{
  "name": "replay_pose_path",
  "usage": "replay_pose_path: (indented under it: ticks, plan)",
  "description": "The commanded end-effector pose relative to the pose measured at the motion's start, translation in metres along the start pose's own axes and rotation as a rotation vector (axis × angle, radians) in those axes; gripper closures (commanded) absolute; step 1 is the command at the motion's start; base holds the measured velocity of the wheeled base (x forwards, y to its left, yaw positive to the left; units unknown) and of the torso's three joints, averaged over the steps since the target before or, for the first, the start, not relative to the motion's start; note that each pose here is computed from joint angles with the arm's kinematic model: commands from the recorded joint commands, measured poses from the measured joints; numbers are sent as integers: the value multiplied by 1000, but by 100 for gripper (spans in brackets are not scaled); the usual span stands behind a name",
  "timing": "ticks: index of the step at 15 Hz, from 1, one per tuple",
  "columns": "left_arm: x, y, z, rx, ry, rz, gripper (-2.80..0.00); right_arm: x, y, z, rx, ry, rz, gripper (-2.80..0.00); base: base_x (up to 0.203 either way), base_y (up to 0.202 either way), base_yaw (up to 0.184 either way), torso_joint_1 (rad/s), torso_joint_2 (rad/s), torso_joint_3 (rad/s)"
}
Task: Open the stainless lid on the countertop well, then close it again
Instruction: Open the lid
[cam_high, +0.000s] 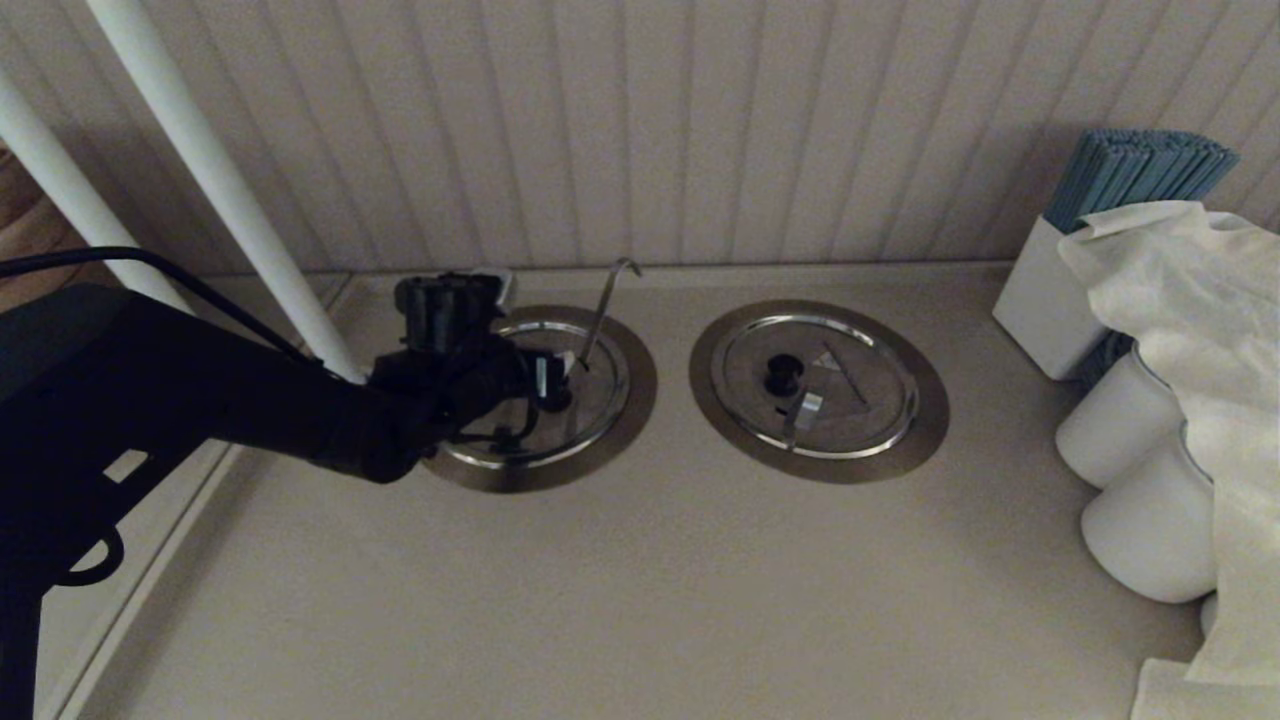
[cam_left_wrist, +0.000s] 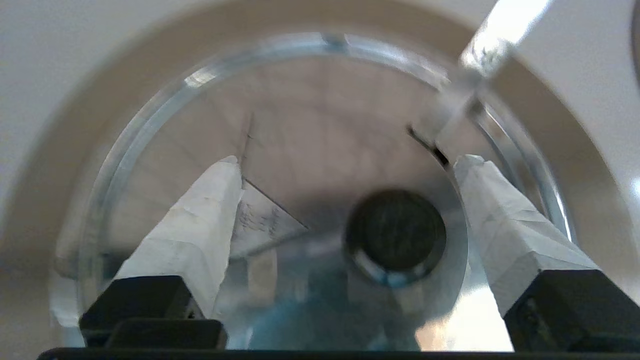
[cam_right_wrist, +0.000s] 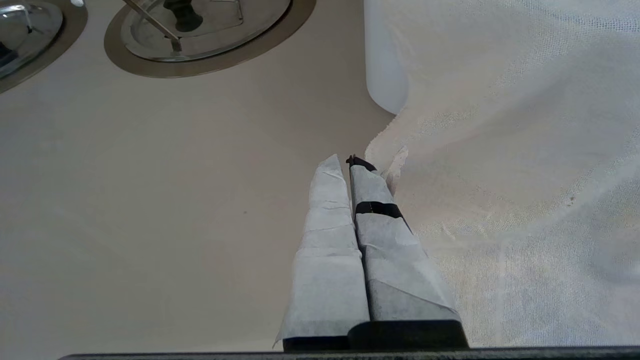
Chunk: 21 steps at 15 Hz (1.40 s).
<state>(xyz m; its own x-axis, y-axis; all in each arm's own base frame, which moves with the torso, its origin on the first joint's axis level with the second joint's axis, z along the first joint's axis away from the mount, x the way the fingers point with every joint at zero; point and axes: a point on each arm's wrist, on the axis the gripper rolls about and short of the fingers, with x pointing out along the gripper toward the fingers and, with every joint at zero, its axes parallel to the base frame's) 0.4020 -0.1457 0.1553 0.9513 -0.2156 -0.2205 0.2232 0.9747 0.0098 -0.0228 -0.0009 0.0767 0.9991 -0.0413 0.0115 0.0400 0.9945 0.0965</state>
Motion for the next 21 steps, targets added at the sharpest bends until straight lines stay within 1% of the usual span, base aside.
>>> replay_pose_path:
  ticks: [1,2,4,7,8,9,10,12,14,17,18,21]
  plan:
    - [1,0,-7,-7,-32,22,-280,0,0,0,0,1,0,0,0,0,0,0,0,0]
    - [3,-1,-13,-26,-61,42,-280,0,0,0,0,1,0,0,0,0,0,0,0,0]
    - [5,-10,-22,-48,-48,33,-280,0,0,0,0,1,0,0,0,0,0,0,0,0]
    - [8,-12,-32,-60,-33,29,-280,0,0,0,0,1,0,0,0,0,0,0,0,0]
    - [8,-13,-34,-72,-37,26,-280,0,0,0,0,1,0,0,0,0,0,0,0,0]
    - [12,-16,-42,-101,-46,21,-280,0,0,0,0,1,0,0,0,0,0,0,0,0]
    - [13,-16,-44,-106,-44,20,-280,0,0,0,0,1,0,0,0,0,0,0,0,0]
    - [14,-16,-46,-105,-39,19,-280,0,0,0,0,-1,0,0,0,0,0,0,0,0]
    - [18,-16,-52,-102,-24,20,-280,0,0,0,0,1,0,0,0,0,0,0,0,0]
    - [14,-16,-52,-99,-18,24,-280,0,0,0,0,1,0,0,0,0,0,0,0,0]
    - [12,-14,-58,-94,1,27,-280,0,0,0,0,1,0,0,0,0,0,0,0,0]
    - [14,-7,-62,-96,-8,44,-280,0,0,0,0,1,0,0,0,0,0,0,0,0]
